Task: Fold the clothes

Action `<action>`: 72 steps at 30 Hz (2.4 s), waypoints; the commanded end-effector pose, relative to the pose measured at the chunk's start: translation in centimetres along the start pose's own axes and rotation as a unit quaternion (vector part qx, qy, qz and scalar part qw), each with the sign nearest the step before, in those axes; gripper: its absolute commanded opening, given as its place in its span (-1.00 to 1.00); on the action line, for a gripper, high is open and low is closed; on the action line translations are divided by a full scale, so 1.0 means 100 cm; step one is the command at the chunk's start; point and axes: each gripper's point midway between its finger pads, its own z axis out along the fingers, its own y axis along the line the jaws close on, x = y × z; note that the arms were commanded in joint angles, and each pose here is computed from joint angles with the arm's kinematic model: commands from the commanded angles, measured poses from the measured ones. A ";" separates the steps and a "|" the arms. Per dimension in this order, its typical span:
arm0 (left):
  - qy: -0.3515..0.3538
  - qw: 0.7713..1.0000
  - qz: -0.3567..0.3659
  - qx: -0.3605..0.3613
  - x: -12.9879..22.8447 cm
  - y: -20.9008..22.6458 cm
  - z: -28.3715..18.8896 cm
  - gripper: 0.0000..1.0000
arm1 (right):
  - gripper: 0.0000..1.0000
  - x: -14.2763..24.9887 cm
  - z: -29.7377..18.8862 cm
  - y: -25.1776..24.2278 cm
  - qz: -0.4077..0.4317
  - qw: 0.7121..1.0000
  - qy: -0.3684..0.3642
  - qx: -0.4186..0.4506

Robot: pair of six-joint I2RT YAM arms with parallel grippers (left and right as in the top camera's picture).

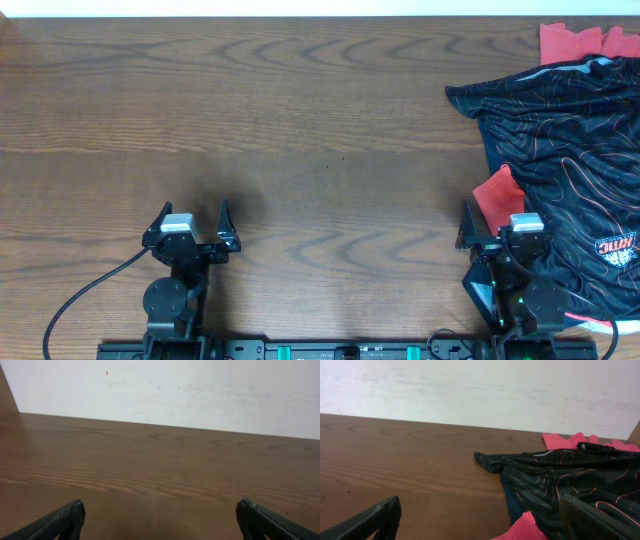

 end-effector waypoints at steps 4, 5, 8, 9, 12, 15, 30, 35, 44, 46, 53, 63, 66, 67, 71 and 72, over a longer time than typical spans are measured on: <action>0.025 1.000 0.004 -0.013 0.016 0.006 0.001 0.96 | 0.99 0.000 0.000 0.003 -0.006 1.000 -0.001 -0.008; 0.025 1.000 0.004 -0.013 0.016 0.006 0.001 0.96 | 0.98 0.000 0.000 0.003 -0.006 1.000 -0.001 -0.008; 0.025 1.000 0.004 -0.013 0.016 0.006 0.001 0.96 | 0.99 0.000 0.000 0.003 -0.006 1.000 -0.001 -0.008; 0.025 1.000 0.004 -0.013 0.016 0.006 0.001 0.96 | 0.99 0.000 0.000 0.003 -0.006 1.000 -0.001 -0.008; 0.025 1.000 0.004 -0.013 0.016 0.006 0.001 0.96 | 0.98 0.000 0.000 0.003 -0.006 1.000 -0.001 -0.008; 0.025 1.000 0.004 -0.013 0.016 0.006 0.001 0.96 | 0.99 0.000 0.000 0.003 -0.006 1.000 -0.001 -0.008; 0.025 1.000 0.004 -0.013 0.016 0.006 0.001 0.96 | 0.98 0.000 0.000 0.003 -0.006 1.000 -0.001 -0.008; 0.025 1.000 0.004 -0.013 0.016 0.006 0.001 0.96 | 0.98 0.000 0.000 0.003 -0.006 1.000 -0.001 -0.008; 0.025 1.000 0.004 -0.013 0.016 0.006 0.001 0.96 | 0.98 0.000 0.000 0.003 -0.006 1.000 -0.001 -0.008; 0.025 1.000 0.004 -0.013 0.016 0.006 0.001 0.96 | 0.98 0.000 0.000 0.003 -0.006 1.000 -0.001 -0.009; 0.025 1.000 0.004 -0.012 0.016 0.005 0.001 0.96 | 0.99 0.000 0.000 0.004 -0.006 1.000 -0.002 -0.012; 0.025 1.000 0.003 -0.012 0.016 0.005 0.001 0.96 | 0.99 0.002 0.000 0.006 0.058 0.998 0.008 -0.016; 0.020 1.000 -0.004 -0.002 0.009 0.001 -0.001 0.96 | 0.98 0.000 -0.001 0.003 0.058 0.998 0.024 -0.007; 0.020 1.000 -0.004 0.000 0.006 0.000 -0.001 0.96 | 0.98 -0.002 -0.002 -0.001 0.058 0.998 0.032 0.002; 0.042 0.999 -0.003 -0.003 -0.008 -0.001 -0.005 0.95 | 0.99 -0.013 -0.003 -0.016 0.056 0.995 0.072 0.046; 0.051 0.999 -0.003 -0.004 -0.010 -0.001 -0.006 0.96 | 0.99 -0.016 -0.002 -0.018 0.056 0.994 0.081 0.051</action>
